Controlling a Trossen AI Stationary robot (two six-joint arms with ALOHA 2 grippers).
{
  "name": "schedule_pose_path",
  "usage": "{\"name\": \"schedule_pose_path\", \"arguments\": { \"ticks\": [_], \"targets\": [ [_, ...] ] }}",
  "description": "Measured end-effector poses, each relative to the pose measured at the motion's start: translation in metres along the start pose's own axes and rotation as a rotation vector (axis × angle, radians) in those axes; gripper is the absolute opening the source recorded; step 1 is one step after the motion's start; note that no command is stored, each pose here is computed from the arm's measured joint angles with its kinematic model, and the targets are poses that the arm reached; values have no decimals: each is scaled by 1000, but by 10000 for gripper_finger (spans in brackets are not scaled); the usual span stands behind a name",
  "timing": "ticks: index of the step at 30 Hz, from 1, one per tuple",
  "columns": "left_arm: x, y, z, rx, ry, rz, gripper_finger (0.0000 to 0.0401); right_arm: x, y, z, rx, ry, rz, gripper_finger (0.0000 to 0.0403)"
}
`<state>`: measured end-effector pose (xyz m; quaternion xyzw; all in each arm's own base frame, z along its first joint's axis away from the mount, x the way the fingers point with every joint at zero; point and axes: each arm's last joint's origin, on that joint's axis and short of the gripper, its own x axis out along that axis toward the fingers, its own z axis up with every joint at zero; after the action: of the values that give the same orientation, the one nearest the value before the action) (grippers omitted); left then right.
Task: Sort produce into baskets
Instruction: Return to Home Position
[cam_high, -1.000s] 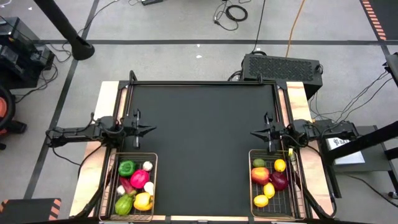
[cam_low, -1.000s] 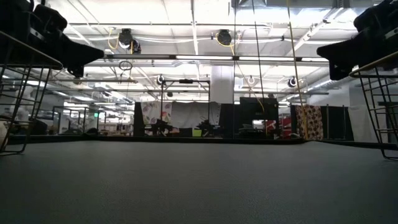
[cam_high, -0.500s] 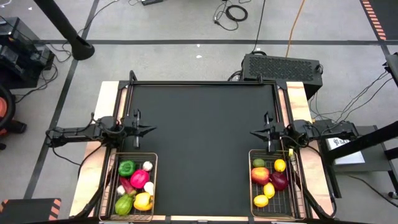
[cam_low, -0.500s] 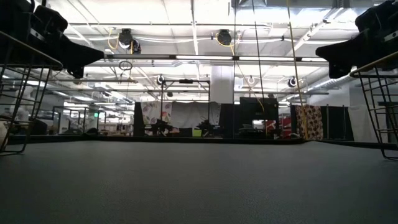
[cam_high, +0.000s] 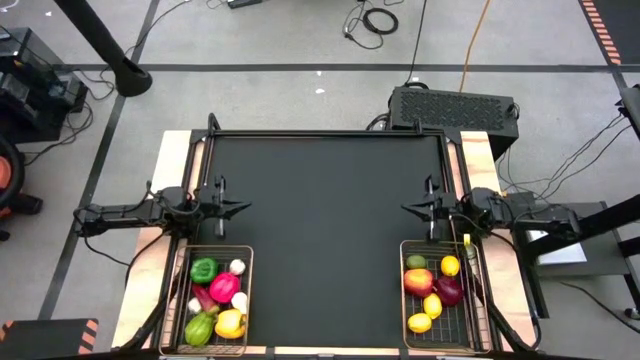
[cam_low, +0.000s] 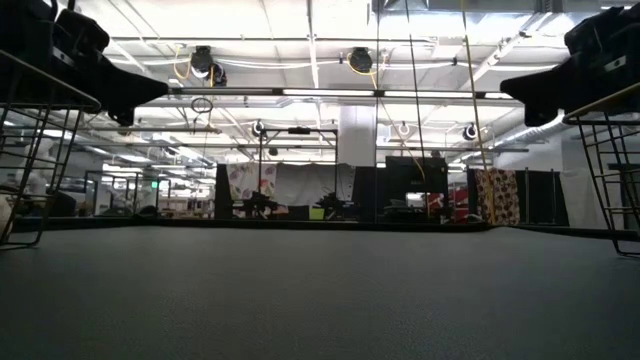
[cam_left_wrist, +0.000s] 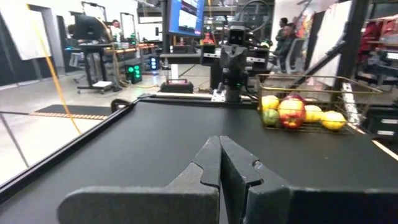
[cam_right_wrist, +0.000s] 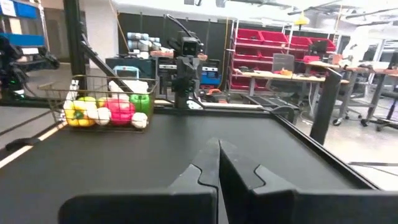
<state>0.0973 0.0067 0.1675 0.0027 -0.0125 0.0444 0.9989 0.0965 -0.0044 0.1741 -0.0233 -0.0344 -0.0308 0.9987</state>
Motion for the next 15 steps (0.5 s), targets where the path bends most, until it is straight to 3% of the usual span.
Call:
{"name": "schedule_pose_path", "arguments": {
  "ticks": [15],
  "targets": [
    [0, 1, 0, -24, 4, 23, 2, 0, -3, -4, -24, 38, -33, 0]
  ]
}}
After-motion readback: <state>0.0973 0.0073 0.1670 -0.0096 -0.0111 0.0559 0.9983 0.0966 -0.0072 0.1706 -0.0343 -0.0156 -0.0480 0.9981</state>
